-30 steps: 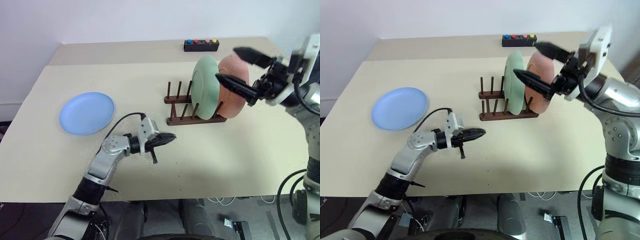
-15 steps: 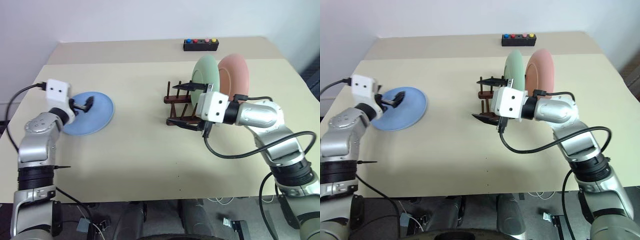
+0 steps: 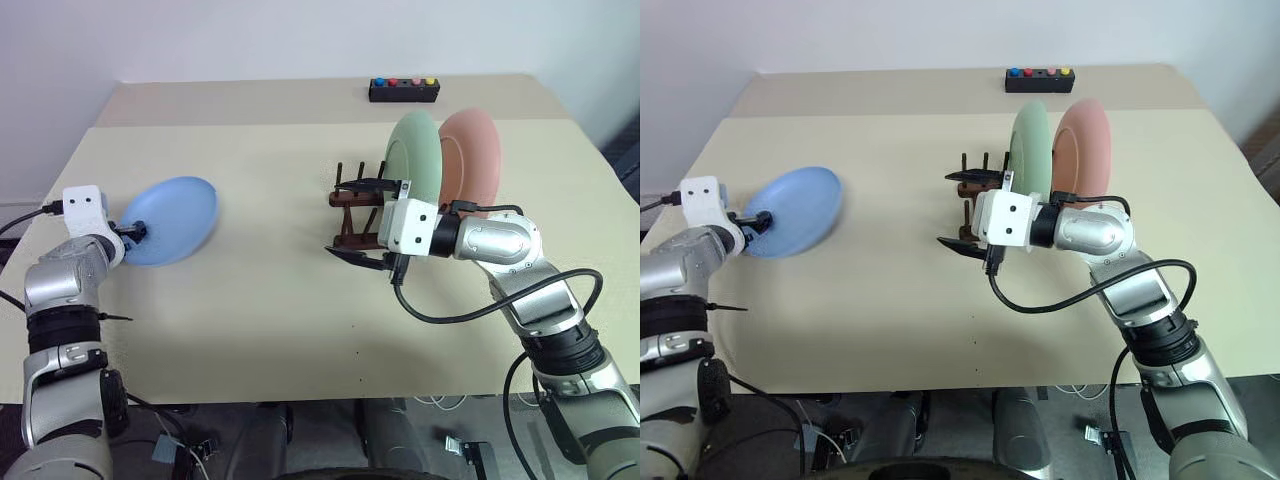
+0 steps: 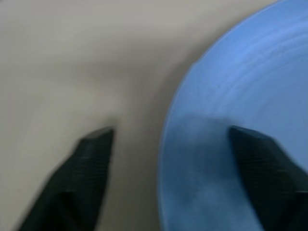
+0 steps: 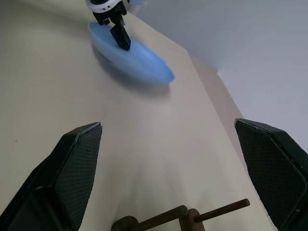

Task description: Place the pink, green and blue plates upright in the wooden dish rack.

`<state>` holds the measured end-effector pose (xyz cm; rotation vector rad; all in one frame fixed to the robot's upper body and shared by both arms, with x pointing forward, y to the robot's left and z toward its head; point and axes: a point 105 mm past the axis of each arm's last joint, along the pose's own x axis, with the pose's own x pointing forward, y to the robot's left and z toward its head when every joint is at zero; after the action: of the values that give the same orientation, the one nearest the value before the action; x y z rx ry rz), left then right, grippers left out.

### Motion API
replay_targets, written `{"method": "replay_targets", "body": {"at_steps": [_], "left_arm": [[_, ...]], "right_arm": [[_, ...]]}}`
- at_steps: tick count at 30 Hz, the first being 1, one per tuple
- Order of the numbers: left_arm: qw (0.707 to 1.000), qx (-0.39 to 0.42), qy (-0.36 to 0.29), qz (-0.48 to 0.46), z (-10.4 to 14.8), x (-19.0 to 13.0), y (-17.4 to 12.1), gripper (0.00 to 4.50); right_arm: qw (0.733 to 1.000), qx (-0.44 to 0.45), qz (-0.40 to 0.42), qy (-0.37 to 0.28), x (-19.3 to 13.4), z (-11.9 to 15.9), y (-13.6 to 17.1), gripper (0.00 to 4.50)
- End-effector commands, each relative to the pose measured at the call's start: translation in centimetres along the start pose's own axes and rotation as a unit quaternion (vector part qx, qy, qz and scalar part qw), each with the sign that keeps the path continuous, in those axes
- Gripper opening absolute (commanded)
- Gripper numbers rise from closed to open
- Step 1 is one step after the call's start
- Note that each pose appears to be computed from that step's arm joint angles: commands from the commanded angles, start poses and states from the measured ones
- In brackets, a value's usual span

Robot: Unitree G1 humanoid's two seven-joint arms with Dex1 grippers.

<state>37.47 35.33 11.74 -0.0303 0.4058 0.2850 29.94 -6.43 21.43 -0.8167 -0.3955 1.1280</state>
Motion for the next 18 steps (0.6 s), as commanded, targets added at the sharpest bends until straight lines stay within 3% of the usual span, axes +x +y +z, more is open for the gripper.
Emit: {"method": "replay_targets", "body": {"at_steps": [1,5,6,11,18], "left_arm": [[1.000,-0.024,-0.016,-0.004,0.6,0.0,-0.3,2.17],[0.998,-0.040,-0.037,-0.016,1.3,-0.2,-1.1,0.27],[0.998,-0.044,-0.042,-0.019,1.5,-0.3,-1.3,0.05],[0.989,-0.076,-0.104,-0.066,3.8,-1.3,-3.2,0.05],[0.941,-0.123,-0.286,-0.133,11.1,-5.9,-7.5,0.05]], "right_arm": [[1.000,-0.019,-0.019,-0.007,-0.4,0.7,-0.5,4.50],[1.000,-0.020,-0.022,-0.002,-0.6,0.5,-0.5,4.50],[1.000,-0.020,-0.022,-0.001,-0.6,0.5,-0.5,4.50],[0.999,-0.027,-0.029,0.002,-0.6,0.5,-0.8,4.50],[0.995,-0.075,-0.055,0.023,-0.1,0.0,-2.3,4.50]]}}
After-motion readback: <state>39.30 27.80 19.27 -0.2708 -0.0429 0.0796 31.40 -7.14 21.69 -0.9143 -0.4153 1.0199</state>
